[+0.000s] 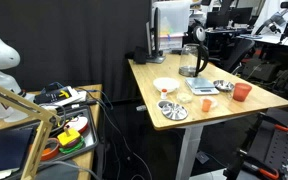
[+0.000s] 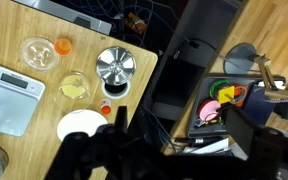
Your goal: Press a button on the weighing machine on the table
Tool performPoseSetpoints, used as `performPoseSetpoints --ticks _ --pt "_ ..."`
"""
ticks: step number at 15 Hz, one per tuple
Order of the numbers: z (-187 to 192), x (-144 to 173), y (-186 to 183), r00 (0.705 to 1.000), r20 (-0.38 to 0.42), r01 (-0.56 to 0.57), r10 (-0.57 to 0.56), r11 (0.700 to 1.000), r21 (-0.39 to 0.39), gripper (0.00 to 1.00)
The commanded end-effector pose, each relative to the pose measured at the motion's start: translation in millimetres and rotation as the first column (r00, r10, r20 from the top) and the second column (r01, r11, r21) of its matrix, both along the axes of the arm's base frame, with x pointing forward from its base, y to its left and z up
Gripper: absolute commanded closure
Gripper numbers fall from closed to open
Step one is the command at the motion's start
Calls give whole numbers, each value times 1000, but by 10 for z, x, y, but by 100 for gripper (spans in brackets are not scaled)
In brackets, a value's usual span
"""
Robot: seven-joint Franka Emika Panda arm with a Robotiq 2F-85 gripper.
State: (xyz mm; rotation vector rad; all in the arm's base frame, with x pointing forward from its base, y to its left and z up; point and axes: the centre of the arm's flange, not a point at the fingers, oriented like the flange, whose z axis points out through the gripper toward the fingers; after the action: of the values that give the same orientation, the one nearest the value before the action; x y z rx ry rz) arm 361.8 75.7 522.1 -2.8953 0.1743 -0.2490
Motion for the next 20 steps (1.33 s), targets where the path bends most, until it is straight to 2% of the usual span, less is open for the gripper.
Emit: performPoseSetpoints --ticks 1,9,12,13,16,20 --pt "0 0 0 1000 0 0 0 1000 0 0" --pt "-72 81 4 999 -7 32 -32 999 -15 0" --pt "-275 223 -122 990 -9 140 -140 990 -21 0" --pt "-379 273 -213 980 -29 196 -196 981 -4 0" --pt "-743 372 -576 931 -63 359 -360 933 -19 0" --pt "-1265 389 -1256 821 -93 554 -564 825 -111 0"
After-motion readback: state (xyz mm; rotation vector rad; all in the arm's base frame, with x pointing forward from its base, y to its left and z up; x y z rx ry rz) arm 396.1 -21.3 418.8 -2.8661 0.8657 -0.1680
